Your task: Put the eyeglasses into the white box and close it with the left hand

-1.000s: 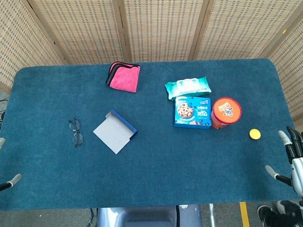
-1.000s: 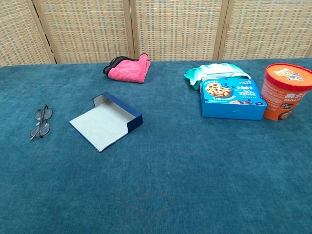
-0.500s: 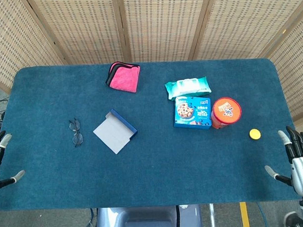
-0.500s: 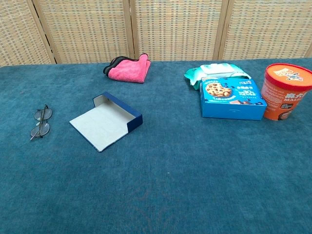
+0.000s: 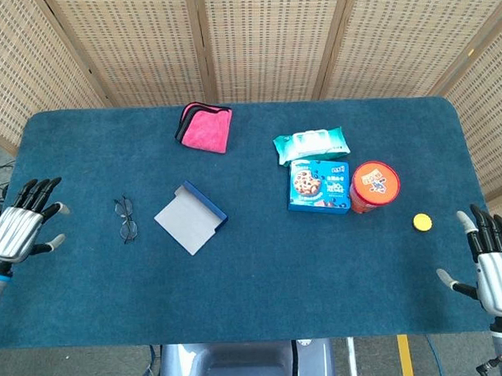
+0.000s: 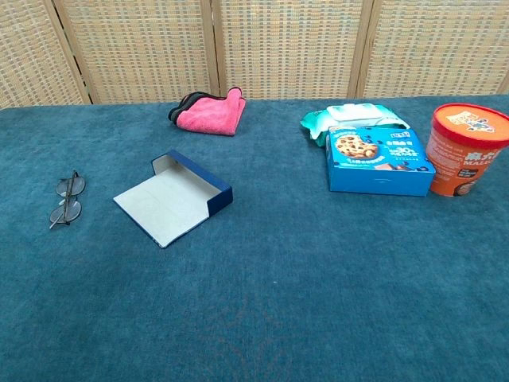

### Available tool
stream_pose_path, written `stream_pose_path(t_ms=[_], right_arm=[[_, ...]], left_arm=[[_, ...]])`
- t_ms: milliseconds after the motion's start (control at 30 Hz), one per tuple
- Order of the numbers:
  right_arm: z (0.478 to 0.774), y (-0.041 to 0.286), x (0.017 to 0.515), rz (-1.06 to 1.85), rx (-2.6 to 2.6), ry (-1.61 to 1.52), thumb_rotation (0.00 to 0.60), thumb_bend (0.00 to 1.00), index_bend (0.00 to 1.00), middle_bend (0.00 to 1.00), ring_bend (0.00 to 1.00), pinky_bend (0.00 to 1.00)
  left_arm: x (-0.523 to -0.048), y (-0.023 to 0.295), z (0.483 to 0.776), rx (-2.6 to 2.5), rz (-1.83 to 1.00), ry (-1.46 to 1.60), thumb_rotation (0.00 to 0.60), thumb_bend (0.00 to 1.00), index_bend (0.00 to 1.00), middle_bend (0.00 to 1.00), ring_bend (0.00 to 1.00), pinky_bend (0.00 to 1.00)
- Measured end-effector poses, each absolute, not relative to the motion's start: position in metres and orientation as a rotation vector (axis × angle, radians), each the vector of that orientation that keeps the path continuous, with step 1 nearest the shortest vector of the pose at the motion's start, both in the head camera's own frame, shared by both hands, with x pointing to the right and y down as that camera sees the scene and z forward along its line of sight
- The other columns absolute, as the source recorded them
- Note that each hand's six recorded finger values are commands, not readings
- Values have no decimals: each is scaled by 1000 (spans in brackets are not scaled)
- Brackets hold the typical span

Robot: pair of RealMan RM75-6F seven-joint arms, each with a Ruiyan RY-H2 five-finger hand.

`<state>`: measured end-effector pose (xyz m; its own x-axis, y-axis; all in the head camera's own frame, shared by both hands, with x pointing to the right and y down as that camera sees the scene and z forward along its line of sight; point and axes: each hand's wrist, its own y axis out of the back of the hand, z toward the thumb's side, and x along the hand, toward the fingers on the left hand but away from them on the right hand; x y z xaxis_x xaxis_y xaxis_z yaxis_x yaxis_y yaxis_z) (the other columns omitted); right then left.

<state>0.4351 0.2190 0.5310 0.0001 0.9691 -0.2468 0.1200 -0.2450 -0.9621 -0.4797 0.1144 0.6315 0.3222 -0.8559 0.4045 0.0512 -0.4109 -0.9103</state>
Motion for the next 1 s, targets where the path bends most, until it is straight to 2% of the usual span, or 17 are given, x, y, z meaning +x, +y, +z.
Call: stream_pose_path(t_ms=[167,333,733,1000], right_arm=[[536,218,435,1364,-1474,-1173,600,0,0,0,0,0],[538,218,436,1372,-1477,-1171,600,0,0,0,0,0],[537,216,439,1375,-1482,-1192,600,0,0,0,0,0],[535,216,441,1373,-1481,-1202,600,0,0,0,0,0]], left_arm=[[-454,89,675,-1689,-1233,634,600,254,455,0,0,0],[-431,82,707,-1714,-1251,541,600,275,458,0,0,0],[-410,85,740,-1715,-1301,433,600,286,459,0,0,0],[-393,84,750,-1695,-1287,390,600,303,467,0,0,0]])
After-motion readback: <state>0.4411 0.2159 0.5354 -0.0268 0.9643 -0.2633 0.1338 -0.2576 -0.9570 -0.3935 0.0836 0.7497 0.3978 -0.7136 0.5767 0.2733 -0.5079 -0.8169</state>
